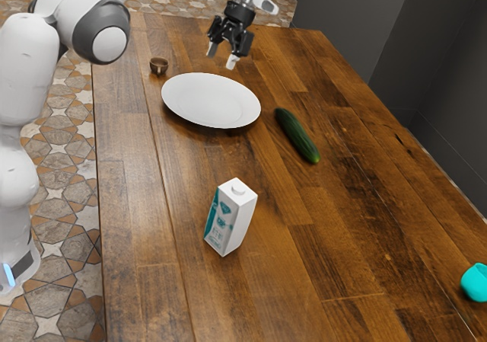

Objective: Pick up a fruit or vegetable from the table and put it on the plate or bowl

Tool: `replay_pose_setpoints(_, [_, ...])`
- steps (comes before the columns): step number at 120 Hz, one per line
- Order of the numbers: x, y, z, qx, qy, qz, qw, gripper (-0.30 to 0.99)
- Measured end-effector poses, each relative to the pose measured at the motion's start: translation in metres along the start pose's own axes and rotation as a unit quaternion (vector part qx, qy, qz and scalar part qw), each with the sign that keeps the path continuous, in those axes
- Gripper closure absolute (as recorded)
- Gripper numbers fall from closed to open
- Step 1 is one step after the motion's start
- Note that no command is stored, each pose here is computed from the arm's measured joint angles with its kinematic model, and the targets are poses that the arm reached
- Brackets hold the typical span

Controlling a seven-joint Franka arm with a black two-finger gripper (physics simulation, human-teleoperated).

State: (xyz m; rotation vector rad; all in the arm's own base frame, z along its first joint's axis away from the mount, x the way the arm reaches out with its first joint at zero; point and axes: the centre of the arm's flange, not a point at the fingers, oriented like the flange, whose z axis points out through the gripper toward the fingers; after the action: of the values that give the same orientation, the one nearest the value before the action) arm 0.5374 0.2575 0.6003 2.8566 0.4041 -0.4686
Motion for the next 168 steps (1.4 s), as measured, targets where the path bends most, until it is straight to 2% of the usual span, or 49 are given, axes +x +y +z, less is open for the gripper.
replay_pose_setpoints(11, [0.008,-0.001,-0.007,0.006,0.038,0.016,0.999,0.0])
replay_pose_setpoints(24, [0.013,0.0,-0.014,0.011,0.068,0.034,0.997,0.0])
replay_pose_setpoints(34, [-0.005,0.02,-0.051,0.039,0.118,0.062,0.99,0.0])
replay_pose_setpoints(40, [-0.022,0.047,-0.082,0.063,0.16,0.107,0.979,0.0])
replay_pose_setpoints(47, [-0.059,0.073,-0.117,0.09,0.207,0.163,0.96,0.0])
replay_pose_setpoints(56, [-0.083,0.102,-0.135,0.115,0.231,0.242,0.935,0.0])
replay_pose_setpoints(62, [-0.069,0.123,-0.127,0.125,0.226,0.296,0.92,0.0])
replay_pose_setpoints(78, [0.029,0.166,-0.059,0.144,0.181,0.42,0.878,0.0])
replay_pose_setpoints(89, [0.085,0.161,-0.016,0.152,0.158,0.466,0.857,0.0])
replay_pose_setpoints(102, [0.125,0.148,0.022,0.173,0.144,0.505,0.833,0.0])
replay_pose_setpoints(131, [0.171,0.131,0.074,0.212,0.128,0.573,0.781,0.0])
replay_pose_setpoints(168, [0.175,0.127,0.069,0.251,0.131,0.619,0.733,0.0])
